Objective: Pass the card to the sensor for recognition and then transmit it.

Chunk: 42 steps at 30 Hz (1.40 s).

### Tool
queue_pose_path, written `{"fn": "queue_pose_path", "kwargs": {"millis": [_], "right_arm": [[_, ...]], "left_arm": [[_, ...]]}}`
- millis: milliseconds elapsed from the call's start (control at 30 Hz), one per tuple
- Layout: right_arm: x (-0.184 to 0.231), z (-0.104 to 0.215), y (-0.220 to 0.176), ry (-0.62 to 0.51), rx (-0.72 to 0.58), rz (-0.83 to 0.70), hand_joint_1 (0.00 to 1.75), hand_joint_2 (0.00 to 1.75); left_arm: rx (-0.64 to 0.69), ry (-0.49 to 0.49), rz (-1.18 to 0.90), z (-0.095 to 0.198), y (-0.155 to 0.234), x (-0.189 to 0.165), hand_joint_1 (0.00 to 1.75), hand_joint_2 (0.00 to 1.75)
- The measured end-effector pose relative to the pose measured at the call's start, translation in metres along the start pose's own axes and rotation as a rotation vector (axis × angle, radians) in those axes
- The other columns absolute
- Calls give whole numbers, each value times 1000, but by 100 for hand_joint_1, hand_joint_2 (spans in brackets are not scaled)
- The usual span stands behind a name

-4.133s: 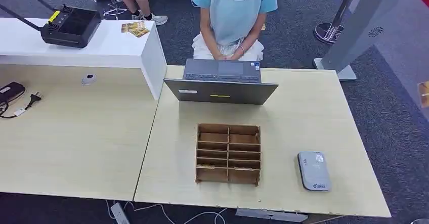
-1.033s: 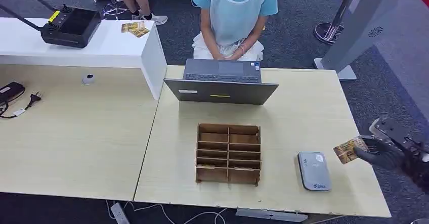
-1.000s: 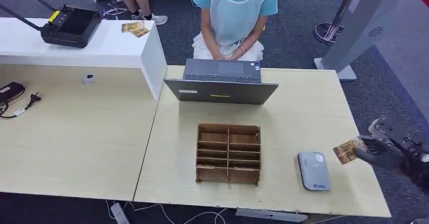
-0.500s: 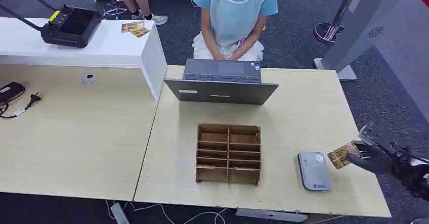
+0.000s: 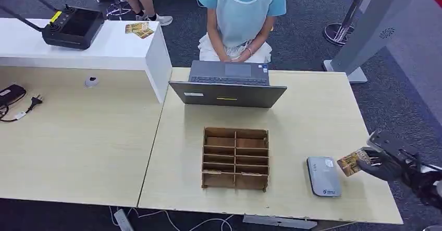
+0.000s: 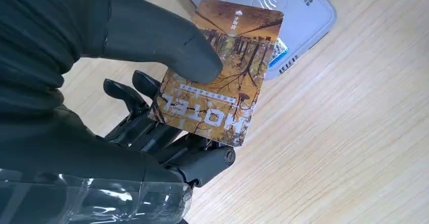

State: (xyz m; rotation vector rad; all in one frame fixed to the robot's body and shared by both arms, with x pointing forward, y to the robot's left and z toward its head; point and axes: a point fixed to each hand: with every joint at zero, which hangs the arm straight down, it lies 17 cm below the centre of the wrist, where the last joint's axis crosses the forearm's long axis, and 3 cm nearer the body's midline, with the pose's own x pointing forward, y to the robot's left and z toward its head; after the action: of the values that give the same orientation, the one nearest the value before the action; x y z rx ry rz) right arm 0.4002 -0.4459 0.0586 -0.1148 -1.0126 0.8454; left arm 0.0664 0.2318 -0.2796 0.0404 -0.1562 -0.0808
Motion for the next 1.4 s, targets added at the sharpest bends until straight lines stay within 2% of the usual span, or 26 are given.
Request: {"fn": "queue_pose_path", "kwargs": {"millis": [1033,1400], "right_arm": [[8,-4,34,-33,95,-54,175,175],[5,-18,60,-24,120,-38,175,175]], "left_arm": [[0,-1,-3,0,0,0,0,0],[-2,-2,-12,0,-1,1,0,0]]}}
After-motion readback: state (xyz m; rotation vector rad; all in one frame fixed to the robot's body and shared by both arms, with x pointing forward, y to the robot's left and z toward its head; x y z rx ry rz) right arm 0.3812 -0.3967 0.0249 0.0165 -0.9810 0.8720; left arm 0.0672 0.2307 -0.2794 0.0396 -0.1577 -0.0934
